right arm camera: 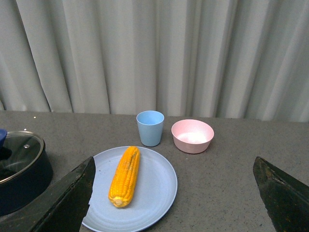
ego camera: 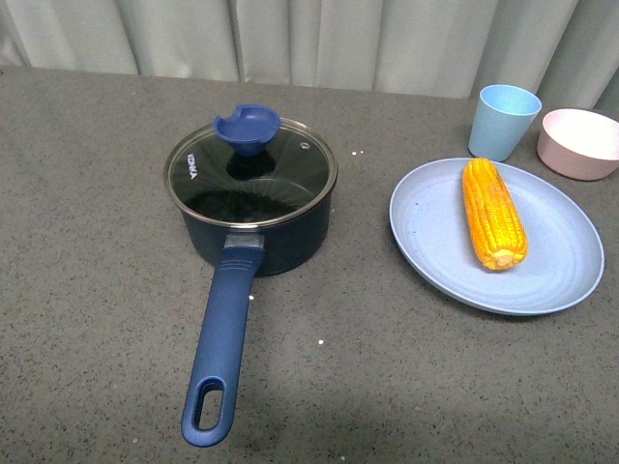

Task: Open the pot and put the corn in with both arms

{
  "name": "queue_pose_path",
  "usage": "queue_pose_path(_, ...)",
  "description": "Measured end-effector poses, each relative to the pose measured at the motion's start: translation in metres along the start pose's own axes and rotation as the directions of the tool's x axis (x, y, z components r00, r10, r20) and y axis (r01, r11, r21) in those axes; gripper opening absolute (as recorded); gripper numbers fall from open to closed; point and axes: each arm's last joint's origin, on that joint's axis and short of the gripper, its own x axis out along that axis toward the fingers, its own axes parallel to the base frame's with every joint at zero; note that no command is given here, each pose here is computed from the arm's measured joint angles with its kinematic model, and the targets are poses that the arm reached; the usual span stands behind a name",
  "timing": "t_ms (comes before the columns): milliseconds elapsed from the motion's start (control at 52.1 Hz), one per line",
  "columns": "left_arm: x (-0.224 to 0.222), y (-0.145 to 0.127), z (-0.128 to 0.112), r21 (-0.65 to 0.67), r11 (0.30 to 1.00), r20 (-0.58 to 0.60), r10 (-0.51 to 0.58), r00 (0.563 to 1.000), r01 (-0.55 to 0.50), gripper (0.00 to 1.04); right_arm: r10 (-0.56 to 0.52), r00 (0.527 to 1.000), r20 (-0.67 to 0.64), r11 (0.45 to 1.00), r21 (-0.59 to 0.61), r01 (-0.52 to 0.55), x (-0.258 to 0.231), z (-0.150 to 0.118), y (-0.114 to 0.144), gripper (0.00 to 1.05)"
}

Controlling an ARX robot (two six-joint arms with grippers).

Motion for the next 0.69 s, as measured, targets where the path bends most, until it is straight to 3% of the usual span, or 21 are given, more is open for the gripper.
queue_pose_path(691, 0.0, 0.0, 0.0, 0.0, 1.0, 0.0, 0.0, 1.0, 0.0, 0.98, 0.0, 1.0, 0.0, 1.0, 0.0, 0.0, 0.0, 0.0, 0.0, 0.96)
